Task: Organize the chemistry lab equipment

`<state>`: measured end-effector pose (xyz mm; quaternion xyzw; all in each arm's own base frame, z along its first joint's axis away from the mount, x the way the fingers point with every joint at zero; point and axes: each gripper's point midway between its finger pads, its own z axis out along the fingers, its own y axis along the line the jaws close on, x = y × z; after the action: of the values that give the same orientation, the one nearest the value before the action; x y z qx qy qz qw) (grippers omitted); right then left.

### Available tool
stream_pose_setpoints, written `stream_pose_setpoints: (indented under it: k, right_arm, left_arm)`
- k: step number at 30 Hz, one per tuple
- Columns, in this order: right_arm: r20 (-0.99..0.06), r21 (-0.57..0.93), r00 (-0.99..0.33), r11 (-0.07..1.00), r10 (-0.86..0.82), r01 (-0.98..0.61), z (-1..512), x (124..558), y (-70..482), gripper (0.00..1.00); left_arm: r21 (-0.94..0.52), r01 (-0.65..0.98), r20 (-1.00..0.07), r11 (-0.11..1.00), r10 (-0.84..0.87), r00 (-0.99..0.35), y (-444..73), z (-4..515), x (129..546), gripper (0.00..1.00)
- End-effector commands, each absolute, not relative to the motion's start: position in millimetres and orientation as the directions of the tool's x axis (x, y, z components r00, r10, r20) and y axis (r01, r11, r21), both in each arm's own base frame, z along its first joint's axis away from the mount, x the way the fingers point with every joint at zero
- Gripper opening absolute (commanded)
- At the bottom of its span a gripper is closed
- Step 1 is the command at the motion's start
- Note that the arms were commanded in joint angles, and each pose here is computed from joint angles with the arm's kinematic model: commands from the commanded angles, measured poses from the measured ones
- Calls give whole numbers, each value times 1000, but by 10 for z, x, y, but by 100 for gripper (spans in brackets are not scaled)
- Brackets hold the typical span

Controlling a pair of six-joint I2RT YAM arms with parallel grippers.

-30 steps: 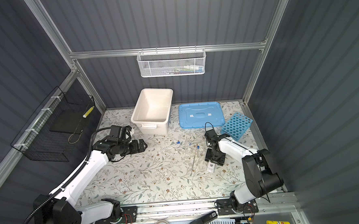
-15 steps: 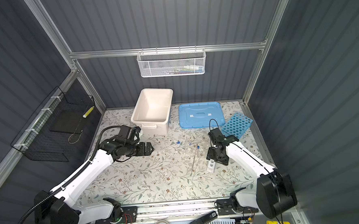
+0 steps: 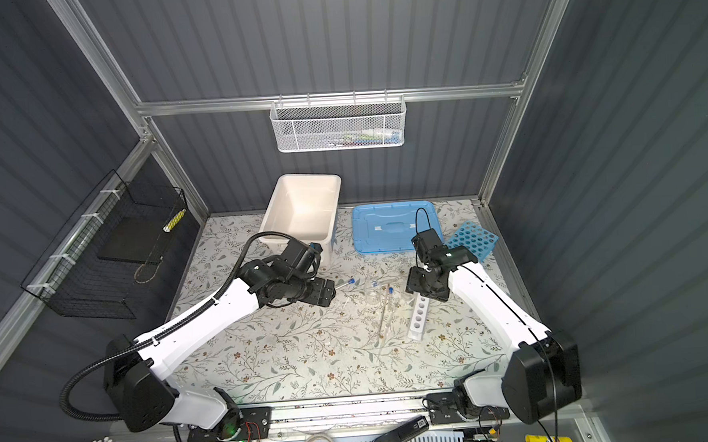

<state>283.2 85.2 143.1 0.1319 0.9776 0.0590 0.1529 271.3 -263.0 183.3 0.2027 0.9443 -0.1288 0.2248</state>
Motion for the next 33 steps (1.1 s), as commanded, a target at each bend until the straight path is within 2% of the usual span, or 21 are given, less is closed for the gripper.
stream_pose_setpoints:
  k: [1,10,16,21,33]
  right_arm:
    - [-282,154,-939,975,197,159,1464,3000,895,65]
    - [-239,50,-965,992,-103,-118,1380,3490,1055,60]
    - [-217,17,-940,962,-263,-273,1306,3667,1192,55]
    - [-211,-35,-873,896,-440,-444,1195,3678,1381,54]
    - [-236,-55,-773,802,-589,-594,933,3711,1565,46]
  left_arm:
    - [-91,486,-486,869,387,-783,-2727,1950,2826,91]
    - [-86,474,-500,876,373,-782,-2838,2033,2965,93]
    - [-98,433,-480,896,339,-809,-2751,1951,2896,93]
    - [-91,410,-474,908,322,-819,-2652,1928,2838,94]
    - [-183,358,-483,916,233,-844,-2419,1989,2727,96]
